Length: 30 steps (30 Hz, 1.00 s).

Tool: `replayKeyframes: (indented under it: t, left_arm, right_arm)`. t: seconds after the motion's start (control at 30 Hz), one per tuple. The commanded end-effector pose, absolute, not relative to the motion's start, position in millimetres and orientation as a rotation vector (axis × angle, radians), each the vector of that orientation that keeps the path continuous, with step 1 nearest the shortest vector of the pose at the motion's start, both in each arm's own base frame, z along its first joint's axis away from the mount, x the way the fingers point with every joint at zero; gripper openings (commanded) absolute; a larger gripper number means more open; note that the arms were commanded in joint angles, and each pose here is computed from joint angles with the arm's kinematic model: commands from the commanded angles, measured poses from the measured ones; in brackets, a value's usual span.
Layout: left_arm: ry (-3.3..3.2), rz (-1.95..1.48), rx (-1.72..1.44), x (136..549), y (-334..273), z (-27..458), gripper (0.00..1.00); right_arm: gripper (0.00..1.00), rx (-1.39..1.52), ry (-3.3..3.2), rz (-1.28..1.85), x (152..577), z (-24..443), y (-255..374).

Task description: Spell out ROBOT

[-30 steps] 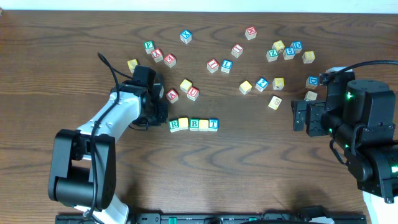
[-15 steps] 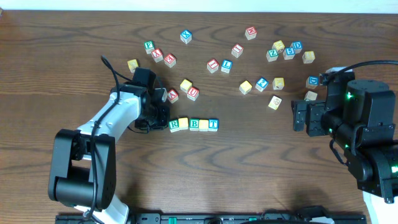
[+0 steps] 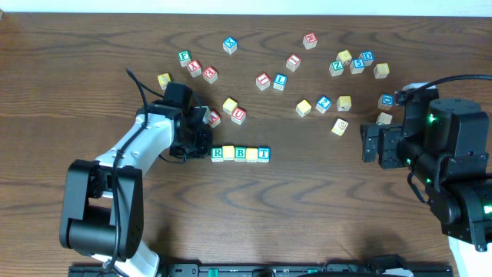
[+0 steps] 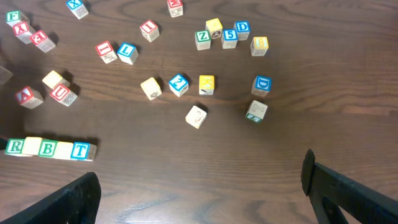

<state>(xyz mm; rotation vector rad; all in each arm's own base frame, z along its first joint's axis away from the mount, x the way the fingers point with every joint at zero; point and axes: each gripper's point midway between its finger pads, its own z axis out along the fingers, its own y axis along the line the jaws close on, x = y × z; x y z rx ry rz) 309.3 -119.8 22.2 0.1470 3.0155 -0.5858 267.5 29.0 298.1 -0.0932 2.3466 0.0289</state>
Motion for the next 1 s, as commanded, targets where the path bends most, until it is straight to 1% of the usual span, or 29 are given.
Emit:
replayKeyframes:
  t: [0.0,0.57,0.73,0.97]
  left_arm:
    - [3.013,-0.680,0.218,302.2,-129.4,18.5,0.07]
    - [3.014,-0.668,0.213,303.0,-128.3,18.0,0.08]
    - [3.064,-0.584,0.155,297.7,-118.3,13.7,0.08]
    - [3.079,-0.474,0.095,300.6,-106.9,9.6,0.08]
  right_arm:
    - [0.99,-0.101,2.328,0.030,267.4,305.2,28.4]
    - [0.99,-0.101,2.327,0.028,267.5,305.3,28.3]
    - [0.99,-0.101,2.327,0.028,267.5,305.3,28.3]
    - [0.99,-0.101,2.327,0.029,267.5,305.3,28.3]
